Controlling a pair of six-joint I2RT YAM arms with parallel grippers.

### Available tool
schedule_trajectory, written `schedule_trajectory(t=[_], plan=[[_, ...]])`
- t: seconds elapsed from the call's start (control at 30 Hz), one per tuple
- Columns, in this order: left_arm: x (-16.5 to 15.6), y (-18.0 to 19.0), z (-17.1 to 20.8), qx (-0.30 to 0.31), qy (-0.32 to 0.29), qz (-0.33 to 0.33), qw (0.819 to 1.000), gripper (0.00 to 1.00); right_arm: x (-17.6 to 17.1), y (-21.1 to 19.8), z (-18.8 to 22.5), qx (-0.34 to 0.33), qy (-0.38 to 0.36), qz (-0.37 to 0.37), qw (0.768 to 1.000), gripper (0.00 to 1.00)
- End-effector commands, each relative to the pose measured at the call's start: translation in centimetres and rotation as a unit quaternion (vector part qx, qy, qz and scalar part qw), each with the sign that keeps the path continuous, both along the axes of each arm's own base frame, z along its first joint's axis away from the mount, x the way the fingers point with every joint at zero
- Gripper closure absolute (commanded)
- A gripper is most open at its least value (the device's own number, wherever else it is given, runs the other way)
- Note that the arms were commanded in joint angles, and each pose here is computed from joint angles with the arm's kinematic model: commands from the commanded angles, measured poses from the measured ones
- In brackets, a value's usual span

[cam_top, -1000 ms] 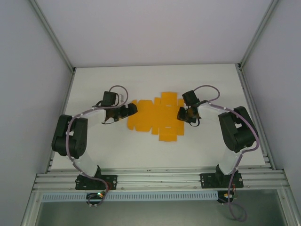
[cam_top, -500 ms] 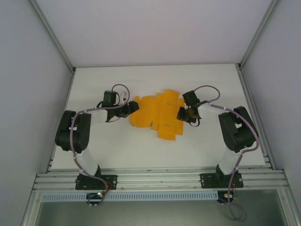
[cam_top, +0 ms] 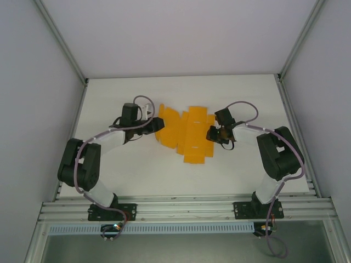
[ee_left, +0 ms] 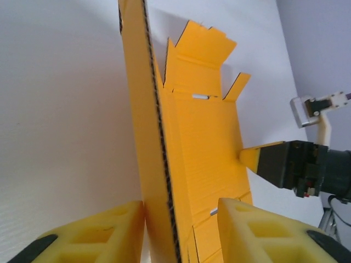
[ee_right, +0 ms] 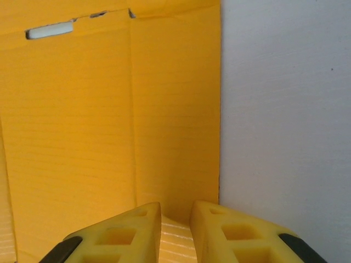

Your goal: Assemble paper box

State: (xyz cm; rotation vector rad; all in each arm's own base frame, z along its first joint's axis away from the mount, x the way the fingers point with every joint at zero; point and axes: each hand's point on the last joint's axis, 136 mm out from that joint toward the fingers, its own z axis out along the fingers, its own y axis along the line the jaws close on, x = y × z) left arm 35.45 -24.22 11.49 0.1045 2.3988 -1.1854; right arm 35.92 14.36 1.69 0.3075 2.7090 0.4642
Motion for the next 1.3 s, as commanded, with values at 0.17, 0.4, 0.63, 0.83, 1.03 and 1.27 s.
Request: schedule_trajectory(t=[0.17, 0.4, 0.63, 0.83, 1.03, 1.27], plan=[[0.8, -0.1, 1.9, 0.062, -0.040, -0.007, 0.997, 1.00, -3.4, -1.1, 1.7, -0.010, -0.004, 0.023, 1.000, 0.57], [-2.1, 0.6, 9.3, -0.015, -0.127, 0.008, 0.992, 1.00, -4.6, -1.6, 10.8, 0.087, -0.150, 0.022, 0.985, 0.11], [-6.3, 1.0, 19.1, -0.142, -0.204, -0.003, 0.969, 1.00, -7.4, -1.2, 18.7, 0.201, -0.305, 0.060, 0.929, 0.00], [-9.0, 2.2, 24.5, -0.213, -0.252, 0.007, 0.944, 1.00, -8.0, -0.5, 21.7, 0.259, -0.335, 0.087, 0.902, 0.00], [-10.9, 2.5, 25.9, -0.232, -0.264, -0.006, 0.936, 1.00, -6.5, 0.6, 24.4, 0.308, -0.356, 0.119, 0.875, 0.05], [-11.1, 2.6, 26.3, -0.239, -0.269, -0.006, 0.933, 1.00, -5.0, 1.9, 26.5, 0.349, -0.356, 0.152, 0.853, 0.41]])
